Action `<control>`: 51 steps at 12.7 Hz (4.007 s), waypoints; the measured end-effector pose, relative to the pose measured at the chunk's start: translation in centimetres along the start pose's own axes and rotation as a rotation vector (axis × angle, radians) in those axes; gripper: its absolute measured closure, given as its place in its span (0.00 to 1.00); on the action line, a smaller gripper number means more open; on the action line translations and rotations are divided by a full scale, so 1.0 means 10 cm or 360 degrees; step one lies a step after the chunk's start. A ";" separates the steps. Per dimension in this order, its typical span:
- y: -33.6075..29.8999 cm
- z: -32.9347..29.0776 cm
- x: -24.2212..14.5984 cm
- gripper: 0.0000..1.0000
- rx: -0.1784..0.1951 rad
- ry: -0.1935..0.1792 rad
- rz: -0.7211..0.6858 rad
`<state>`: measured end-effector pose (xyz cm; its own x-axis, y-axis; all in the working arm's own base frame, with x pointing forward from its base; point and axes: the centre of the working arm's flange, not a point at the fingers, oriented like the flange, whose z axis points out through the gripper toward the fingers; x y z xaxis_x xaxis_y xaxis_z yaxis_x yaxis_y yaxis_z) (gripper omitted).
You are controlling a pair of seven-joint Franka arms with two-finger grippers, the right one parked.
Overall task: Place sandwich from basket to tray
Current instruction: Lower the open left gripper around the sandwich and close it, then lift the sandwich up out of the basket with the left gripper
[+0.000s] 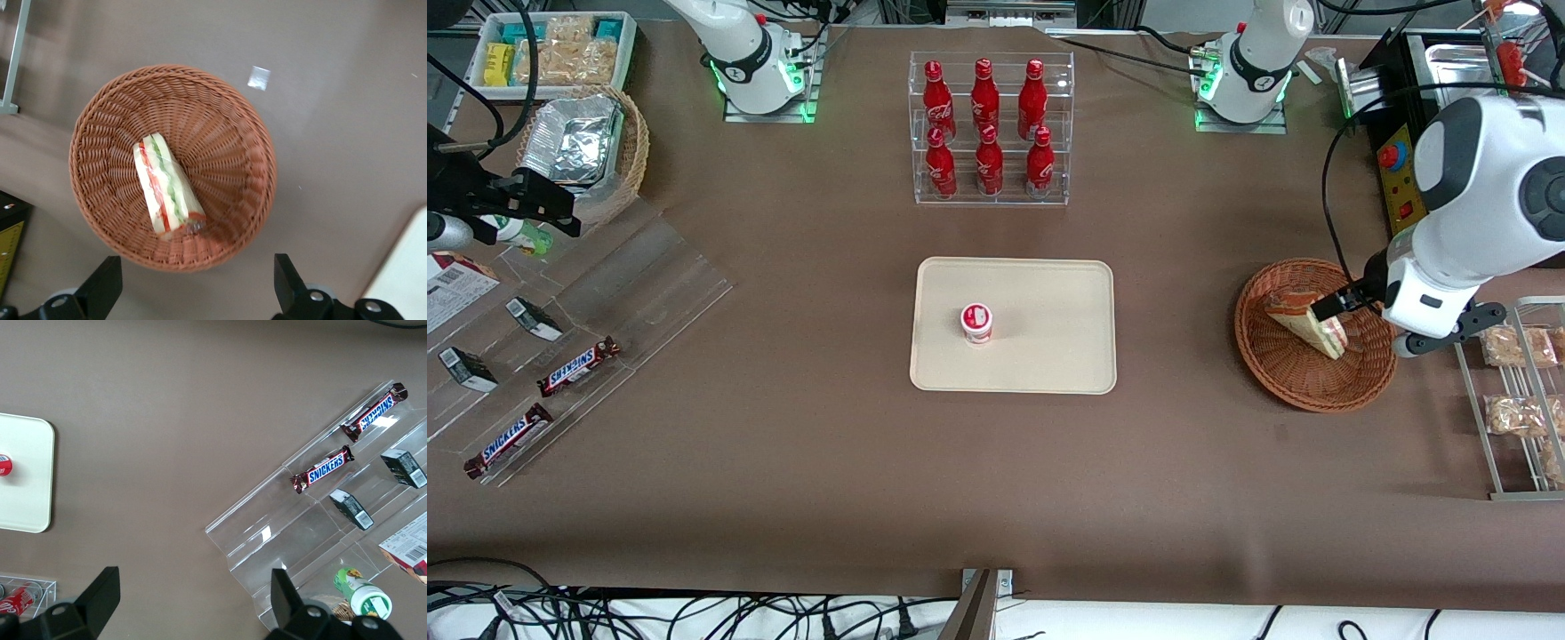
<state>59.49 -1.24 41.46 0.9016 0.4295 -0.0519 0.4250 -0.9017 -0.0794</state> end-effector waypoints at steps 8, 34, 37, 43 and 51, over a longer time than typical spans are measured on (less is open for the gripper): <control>-0.41 0.87 -0.01 0.00 -0.0117 0.0150 -0.0333; -0.56 1.93 -0.33 0.65 -0.0164 0.0131 -0.0579; -0.55 1.81 -0.30 0.70 -0.0179 0.0159 -0.0583; -0.38 0.59 -0.10 0.75 -0.0070 0.0075 -0.0465; 0.15 -0.68 -0.19 0.83 -0.0078 -0.0037 0.0137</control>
<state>58.98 -3.73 48.17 0.9331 0.3509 -0.0794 0.3500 -0.9364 -0.0246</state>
